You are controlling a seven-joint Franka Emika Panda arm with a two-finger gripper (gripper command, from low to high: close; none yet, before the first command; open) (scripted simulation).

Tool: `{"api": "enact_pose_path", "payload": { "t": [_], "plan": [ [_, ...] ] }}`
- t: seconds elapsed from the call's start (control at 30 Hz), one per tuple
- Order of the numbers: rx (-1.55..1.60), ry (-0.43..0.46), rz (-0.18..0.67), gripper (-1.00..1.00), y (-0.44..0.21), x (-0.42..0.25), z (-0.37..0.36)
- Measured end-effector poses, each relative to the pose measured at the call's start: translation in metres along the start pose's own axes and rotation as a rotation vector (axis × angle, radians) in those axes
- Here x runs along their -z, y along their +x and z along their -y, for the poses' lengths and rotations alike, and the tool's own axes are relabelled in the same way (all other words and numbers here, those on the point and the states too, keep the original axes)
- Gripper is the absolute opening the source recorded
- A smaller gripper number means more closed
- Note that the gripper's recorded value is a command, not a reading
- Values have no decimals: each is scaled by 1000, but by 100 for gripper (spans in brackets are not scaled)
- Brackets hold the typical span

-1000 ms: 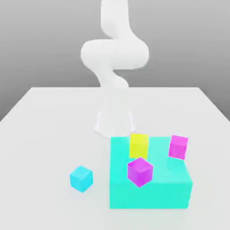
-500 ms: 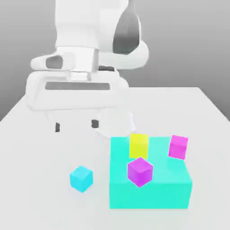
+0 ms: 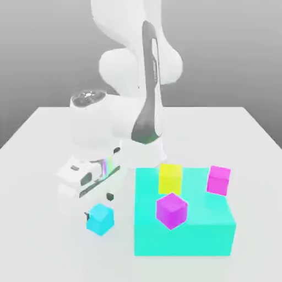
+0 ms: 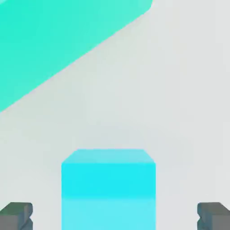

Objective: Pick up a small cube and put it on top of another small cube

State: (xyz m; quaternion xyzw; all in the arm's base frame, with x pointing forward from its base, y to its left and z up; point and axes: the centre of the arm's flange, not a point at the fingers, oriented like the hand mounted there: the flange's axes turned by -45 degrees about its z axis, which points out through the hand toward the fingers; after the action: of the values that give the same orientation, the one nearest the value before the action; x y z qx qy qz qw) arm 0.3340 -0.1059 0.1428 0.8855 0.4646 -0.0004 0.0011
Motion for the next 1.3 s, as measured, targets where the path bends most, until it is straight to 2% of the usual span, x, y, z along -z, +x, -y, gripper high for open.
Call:
{"api": "enact_pose_path", "payload": {
  "t": [0.03, 0.27, 0.53, 0.8, 1.03, 1.17, 1.2, 1.3],
  "plan": [
    [0, 0, 0, -100, 0, -8, 1],
    [-1, 3, -1, -100, 0, -11, 1],
    [-22, 4, -3, -100, -1, 51, -2],
    [-58, 4, -3, -100, 99, 122, -4],
    [-115, 5, -3, -100, 178, 192, 25],
    [-122, 5, -3, -100, 187, 156, 30],
    [-122, 4, -2, 100, 187, 145, 30],
    [-122, 4, -2, 100, 187, 145, 30]
  ]
}}
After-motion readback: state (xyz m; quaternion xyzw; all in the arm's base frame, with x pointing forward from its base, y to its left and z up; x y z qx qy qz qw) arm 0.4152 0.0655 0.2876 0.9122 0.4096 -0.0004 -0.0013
